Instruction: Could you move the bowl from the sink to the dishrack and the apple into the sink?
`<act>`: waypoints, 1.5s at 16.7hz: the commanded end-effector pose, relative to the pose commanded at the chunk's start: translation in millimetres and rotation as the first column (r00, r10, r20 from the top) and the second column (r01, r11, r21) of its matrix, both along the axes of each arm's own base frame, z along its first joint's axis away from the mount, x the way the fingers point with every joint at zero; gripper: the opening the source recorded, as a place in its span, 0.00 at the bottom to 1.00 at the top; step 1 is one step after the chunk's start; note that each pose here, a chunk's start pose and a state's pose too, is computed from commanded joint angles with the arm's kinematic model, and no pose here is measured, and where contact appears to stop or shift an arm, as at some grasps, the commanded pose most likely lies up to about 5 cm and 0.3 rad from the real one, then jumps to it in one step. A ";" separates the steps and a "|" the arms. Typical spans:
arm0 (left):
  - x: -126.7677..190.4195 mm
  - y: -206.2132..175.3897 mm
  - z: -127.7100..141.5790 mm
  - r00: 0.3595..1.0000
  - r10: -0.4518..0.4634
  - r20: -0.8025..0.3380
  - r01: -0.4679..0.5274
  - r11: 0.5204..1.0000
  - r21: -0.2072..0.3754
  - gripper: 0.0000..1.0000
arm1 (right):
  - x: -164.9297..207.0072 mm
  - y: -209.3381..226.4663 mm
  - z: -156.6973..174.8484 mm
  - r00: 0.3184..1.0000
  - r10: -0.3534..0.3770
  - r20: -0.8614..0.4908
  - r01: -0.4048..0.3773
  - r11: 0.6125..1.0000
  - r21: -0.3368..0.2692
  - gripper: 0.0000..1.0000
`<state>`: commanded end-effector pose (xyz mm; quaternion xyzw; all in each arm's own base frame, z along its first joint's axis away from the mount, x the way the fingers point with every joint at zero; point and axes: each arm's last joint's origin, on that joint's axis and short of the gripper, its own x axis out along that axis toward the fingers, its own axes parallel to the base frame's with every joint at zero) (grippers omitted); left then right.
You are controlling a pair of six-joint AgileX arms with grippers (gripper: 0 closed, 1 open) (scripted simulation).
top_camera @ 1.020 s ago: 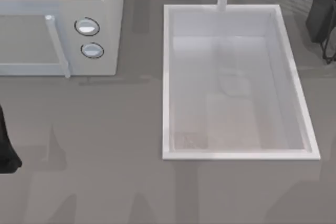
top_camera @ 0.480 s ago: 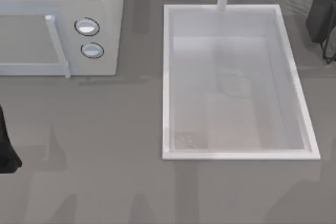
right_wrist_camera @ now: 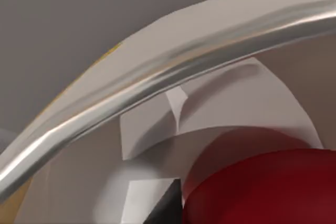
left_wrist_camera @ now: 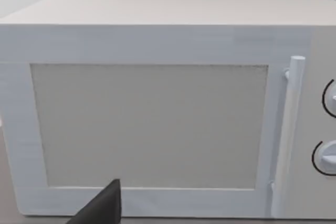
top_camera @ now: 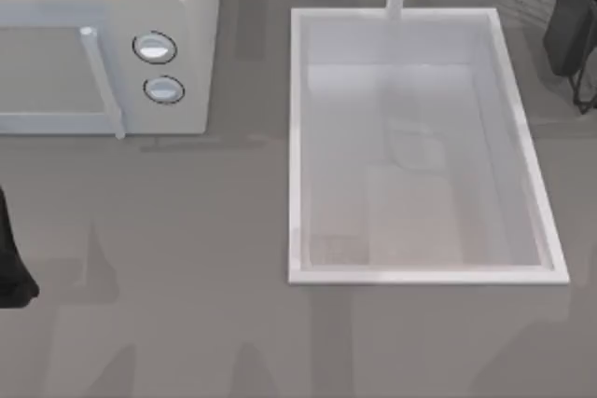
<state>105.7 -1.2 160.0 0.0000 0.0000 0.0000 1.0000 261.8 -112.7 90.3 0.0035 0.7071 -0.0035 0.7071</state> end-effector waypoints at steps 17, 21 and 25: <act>0.0 0.0 0.0 1.000 0.000 0.000 0.000 1.000 0.000 1.00 | -0.9 -2.9 136.9 0.996 -0.031 0.084 0.033 0.999 -0.029 0.00; 0.0 0.0 0.0 1.000 0.000 0.000 0.000 1.000 0.000 1.00 | -0.4 -2.6 135.2 0.996 -0.031 0.081 0.033 0.999 -0.027 0.00; 0.0 0.0 0.0 1.000 0.000 0.000 0.000 1.000 0.000 1.00 | 14.4 11.3 129.5 0.990 0.024 0.138 -0.011 0.996 -0.092 0.00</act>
